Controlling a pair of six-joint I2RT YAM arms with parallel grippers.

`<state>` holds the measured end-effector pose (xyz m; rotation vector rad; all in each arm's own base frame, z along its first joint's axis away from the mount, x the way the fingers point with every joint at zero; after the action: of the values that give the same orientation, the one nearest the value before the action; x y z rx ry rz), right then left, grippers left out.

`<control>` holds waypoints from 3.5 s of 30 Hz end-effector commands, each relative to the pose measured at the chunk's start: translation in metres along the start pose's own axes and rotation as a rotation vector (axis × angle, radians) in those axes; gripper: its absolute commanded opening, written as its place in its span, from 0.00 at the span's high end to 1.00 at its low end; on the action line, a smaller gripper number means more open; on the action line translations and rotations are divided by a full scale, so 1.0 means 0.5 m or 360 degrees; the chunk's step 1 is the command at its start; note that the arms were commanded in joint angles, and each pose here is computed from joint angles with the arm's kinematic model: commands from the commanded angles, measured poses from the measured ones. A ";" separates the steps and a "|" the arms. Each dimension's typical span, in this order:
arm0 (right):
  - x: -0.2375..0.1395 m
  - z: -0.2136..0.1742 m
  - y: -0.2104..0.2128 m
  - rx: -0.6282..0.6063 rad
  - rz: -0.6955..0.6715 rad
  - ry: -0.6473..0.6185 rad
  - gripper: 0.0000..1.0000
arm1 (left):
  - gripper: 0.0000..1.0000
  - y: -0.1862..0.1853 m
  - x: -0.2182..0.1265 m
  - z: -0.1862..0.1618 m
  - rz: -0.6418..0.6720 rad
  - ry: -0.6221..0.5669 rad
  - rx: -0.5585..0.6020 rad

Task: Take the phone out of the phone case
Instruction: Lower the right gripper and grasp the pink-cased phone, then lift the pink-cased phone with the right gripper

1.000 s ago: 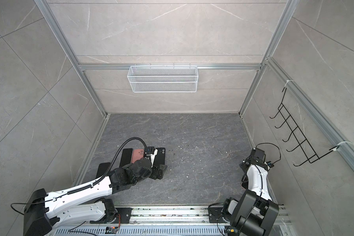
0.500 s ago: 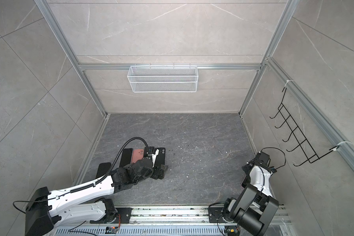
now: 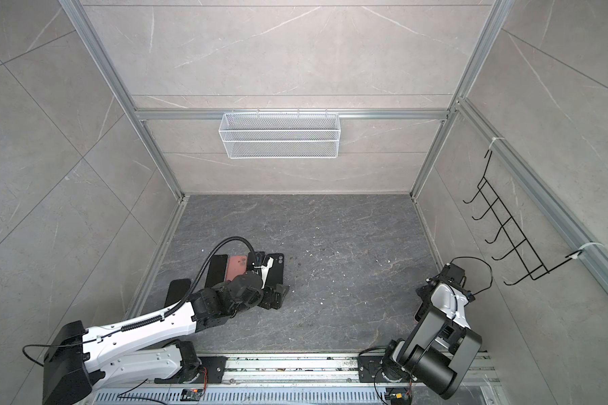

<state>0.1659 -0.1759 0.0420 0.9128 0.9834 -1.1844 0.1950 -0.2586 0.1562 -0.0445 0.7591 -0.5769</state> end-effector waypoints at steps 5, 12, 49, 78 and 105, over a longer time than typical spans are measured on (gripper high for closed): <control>0.022 -0.024 0.007 -0.0044 0.0052 0.0084 0.00 | 0.07 -0.008 -0.009 0.021 -0.0041 -0.0072 -0.0019; 0.031 -0.038 0.022 -0.0068 0.0115 0.0147 0.00 | 0.07 -0.010 -0.009 0.024 -0.0045 -0.0079 -0.0015; 0.021 -0.068 0.076 -0.0207 0.0337 0.0273 0.46 | 0.08 -0.025 -0.005 0.044 -0.0058 -0.0092 -0.0012; 0.025 -0.098 0.108 -0.0325 0.0336 0.0327 0.14 | 0.08 -0.036 0.010 0.048 -0.0062 -0.0059 -0.0008; 0.036 -0.125 0.123 -0.0450 0.0133 0.0341 0.29 | 0.08 -0.039 0.017 0.046 -0.0068 -0.0050 -0.0015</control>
<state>0.2362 -0.1363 0.0257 0.8333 1.1231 -0.9010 0.2011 -0.2777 0.1482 -0.0344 0.7900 -0.5922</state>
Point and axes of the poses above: each gripper's point midway between its finger pads, its own x axis out along the fingers, its own y axis along the line the jaws close on, z = x × y, the point moved 1 cm from there along -x, back along the fingers, and after that the axes turned 3 degrees about x, right-handed, at the moved point
